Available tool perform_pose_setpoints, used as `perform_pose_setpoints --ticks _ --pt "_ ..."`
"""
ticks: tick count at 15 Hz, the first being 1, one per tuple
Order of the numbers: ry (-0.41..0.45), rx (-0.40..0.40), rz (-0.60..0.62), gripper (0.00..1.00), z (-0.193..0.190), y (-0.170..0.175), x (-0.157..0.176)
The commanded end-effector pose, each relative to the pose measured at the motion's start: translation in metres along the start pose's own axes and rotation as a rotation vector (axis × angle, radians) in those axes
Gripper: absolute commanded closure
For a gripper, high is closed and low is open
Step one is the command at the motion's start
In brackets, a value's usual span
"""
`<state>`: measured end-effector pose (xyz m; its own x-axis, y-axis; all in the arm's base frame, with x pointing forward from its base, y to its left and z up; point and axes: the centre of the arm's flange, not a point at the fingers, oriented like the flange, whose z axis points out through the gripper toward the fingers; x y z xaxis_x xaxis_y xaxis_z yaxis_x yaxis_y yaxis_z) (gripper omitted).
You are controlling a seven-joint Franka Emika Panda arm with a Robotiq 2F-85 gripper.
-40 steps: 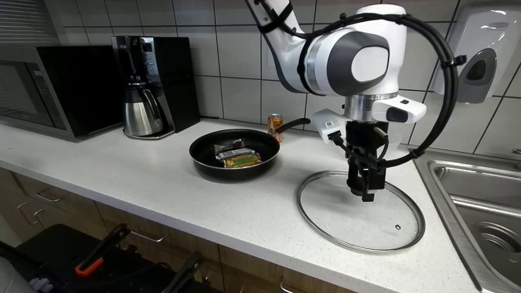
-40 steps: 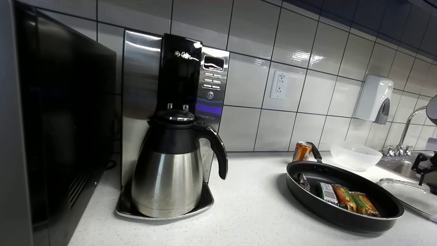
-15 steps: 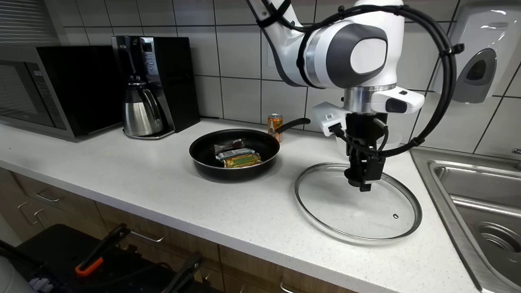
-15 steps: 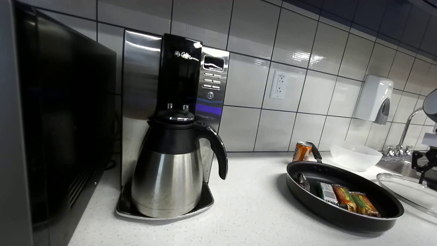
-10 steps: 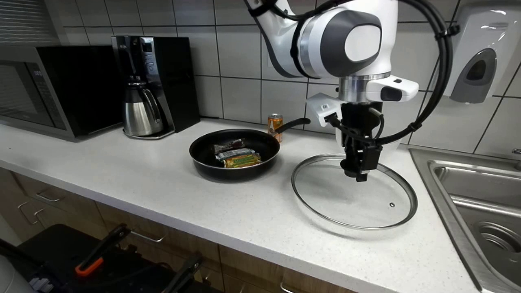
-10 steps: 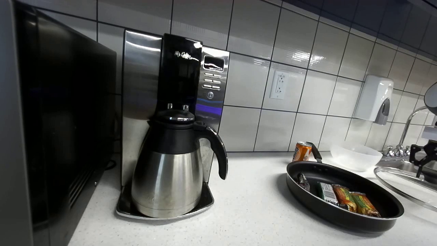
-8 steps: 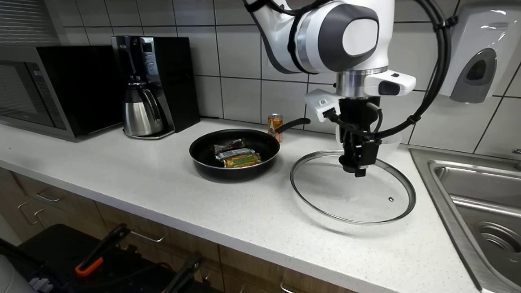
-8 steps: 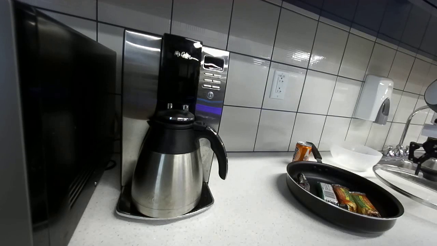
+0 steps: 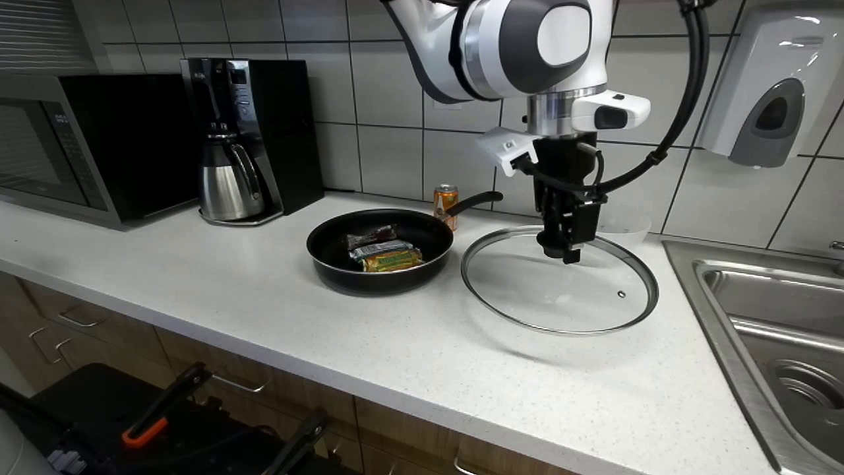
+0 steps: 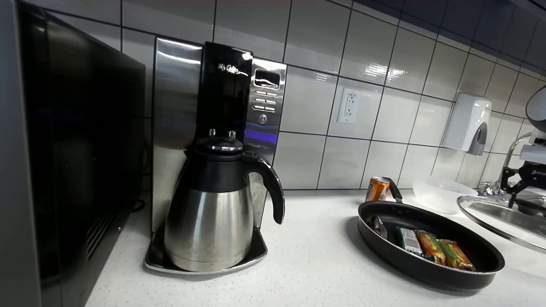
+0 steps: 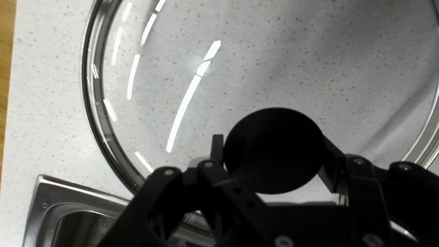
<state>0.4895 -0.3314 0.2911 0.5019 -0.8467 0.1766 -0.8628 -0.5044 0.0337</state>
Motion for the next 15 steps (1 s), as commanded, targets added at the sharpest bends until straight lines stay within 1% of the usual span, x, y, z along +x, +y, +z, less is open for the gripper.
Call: perform_pose_setpoints --ticks 1,15 --pt "0.024 0.018 -0.053 0.61 -0.034 -0.012 -0.008" --pt "0.064 0.030 -0.196 0.61 -0.055 -0.085 -0.041"
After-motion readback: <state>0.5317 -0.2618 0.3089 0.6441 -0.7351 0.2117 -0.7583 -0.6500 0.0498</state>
